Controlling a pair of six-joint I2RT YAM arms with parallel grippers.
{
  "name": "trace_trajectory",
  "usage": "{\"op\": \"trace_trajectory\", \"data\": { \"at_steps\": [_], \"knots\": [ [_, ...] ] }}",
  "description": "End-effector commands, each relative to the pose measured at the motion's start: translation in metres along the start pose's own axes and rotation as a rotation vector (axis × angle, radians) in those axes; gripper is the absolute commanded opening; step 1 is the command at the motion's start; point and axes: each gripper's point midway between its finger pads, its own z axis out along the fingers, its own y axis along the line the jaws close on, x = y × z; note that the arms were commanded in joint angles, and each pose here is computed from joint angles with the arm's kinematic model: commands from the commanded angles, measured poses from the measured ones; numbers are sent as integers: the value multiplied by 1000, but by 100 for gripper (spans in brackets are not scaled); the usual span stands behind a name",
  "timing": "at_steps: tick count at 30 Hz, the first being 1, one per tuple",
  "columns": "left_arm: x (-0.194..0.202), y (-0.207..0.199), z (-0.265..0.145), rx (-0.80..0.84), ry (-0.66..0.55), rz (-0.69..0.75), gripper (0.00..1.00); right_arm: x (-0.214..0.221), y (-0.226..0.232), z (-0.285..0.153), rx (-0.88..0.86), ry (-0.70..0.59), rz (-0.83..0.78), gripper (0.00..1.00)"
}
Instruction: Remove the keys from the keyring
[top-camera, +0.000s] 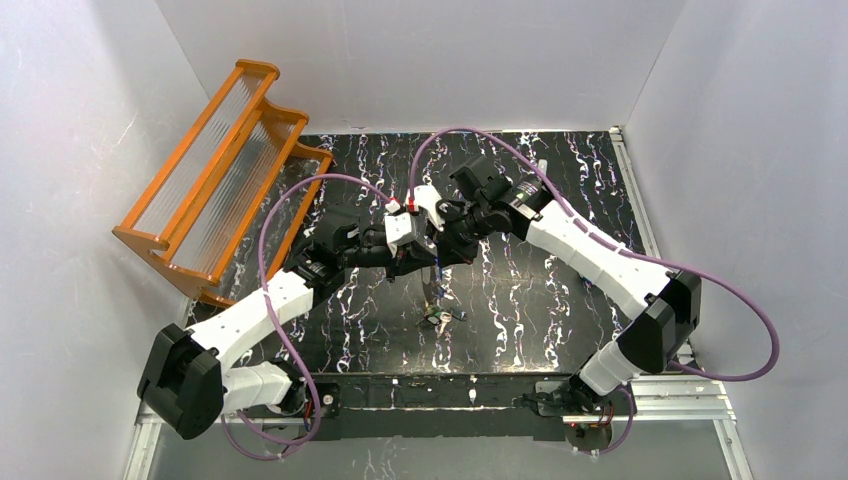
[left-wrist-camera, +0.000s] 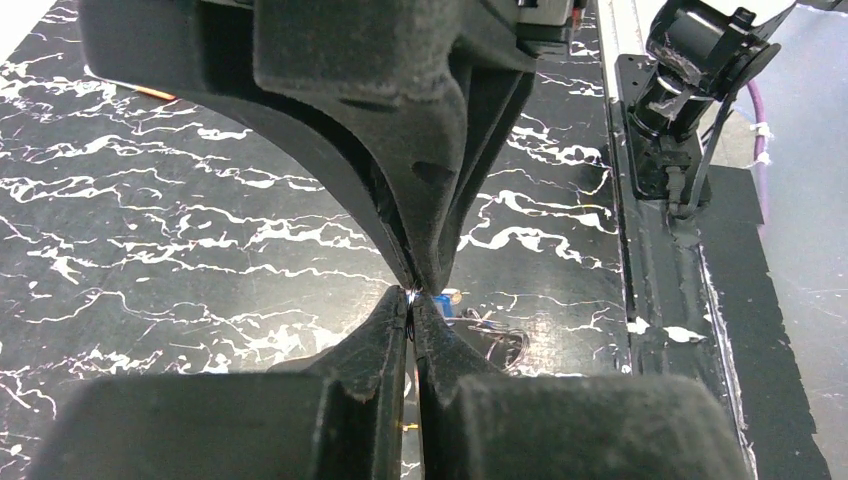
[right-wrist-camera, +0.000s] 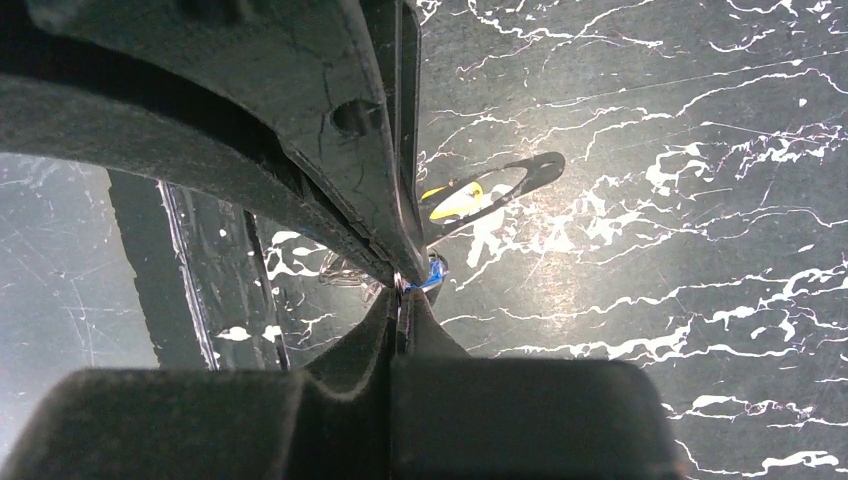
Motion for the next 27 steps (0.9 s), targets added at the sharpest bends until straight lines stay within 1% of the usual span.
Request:
{"op": "trace_trajectory", "data": {
  "at_steps": [1, 5, 6, 7, 8, 11, 15, 18, 22, 27],
  "knots": [
    [-17, -9, 0, 64, -38, 17, 0, -28, 3, -11, 9, -104, -81, 1],
    [-19, -6, -1, 34, -44, 5, 0, -37, 3, -18, 53, -198, -121, 2],
    [-20, -4, -2, 18, -52, -1, 0, -37, 2, -21, 71, -222, -123, 7],
    [-22, -3, -2, 0, -66, -9, 0, -32, 1, -20, 90, -240, -123, 17],
    [-23, -1, -3, -18, -85, -22, 0, -30, -2, -23, 129, -269, -123, 24],
    [-33, 3, -3, -64, -167, -67, 0, -28, -6, -36, 231, -395, -146, 30],
    [-44, 3, -5, -80, -227, -107, 0, -26, -5, -44, 312, -549, -192, 31],
    [-48, 2, -6, -78, -244, -115, 0, -27, -8, -49, 363, -626, -219, 35],
    [-52, -2, -6, -53, -266, -126, 0, -27, -8, -41, 352, -647, -244, 35],
    [-53, -7, -6, -27, -267, -114, 0, -26, -9, -34, 332, -652, -265, 34]
  ]
}}
